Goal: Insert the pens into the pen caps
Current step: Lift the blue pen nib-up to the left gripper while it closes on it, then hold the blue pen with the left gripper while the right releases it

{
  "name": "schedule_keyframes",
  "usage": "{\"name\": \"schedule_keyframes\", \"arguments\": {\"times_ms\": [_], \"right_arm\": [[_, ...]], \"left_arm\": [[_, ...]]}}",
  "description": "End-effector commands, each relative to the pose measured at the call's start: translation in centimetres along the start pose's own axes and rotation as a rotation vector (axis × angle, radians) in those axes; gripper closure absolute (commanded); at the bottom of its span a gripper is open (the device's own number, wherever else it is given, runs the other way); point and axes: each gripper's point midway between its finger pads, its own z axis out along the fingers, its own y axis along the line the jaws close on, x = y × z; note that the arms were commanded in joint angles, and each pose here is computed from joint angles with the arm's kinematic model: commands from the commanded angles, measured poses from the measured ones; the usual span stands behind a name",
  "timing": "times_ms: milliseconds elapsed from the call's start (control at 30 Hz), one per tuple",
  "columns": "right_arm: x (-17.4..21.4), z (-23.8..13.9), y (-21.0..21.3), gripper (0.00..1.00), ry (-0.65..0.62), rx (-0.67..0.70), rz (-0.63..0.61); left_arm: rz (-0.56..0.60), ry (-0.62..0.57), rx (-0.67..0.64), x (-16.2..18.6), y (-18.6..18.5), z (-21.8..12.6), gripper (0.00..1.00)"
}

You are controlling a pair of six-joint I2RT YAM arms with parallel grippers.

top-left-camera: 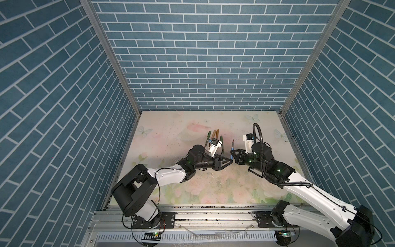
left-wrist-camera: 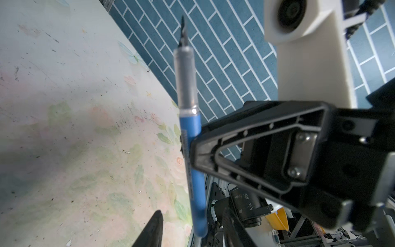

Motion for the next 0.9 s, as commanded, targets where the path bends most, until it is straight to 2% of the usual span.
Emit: {"name": "schedule_keyframes", "arguments": {"times_ms": [0, 667, 767, 867], "right_arm": [[0.1, 0.3, 0.1, 0.95, -0.012, -0.005, 0.026], [0.9, 0.7, 0.8, 0.96, 0.013, -0.037, 0.03], [0.6, 0.4, 1.2, 0.9, 0.006, -0.048, 0.027], [-0.3, -0.7, 1.9, 0.78, -0.015, -0.059, 0.016]], "left_arm": [[0.013, -0.045, 0.049, -1.6, -0.9, 0.5, 0.55], [-0.029, -0.063, 0.057, -1.5, 0.1, 1.3, 0.9], [-0.029, -0.061, 0.04, -1.5, 0.5, 1.1, 0.97], [-0.037, -0.068, -0.004, -1.9, 1.2, 0.3, 1.0]]}}
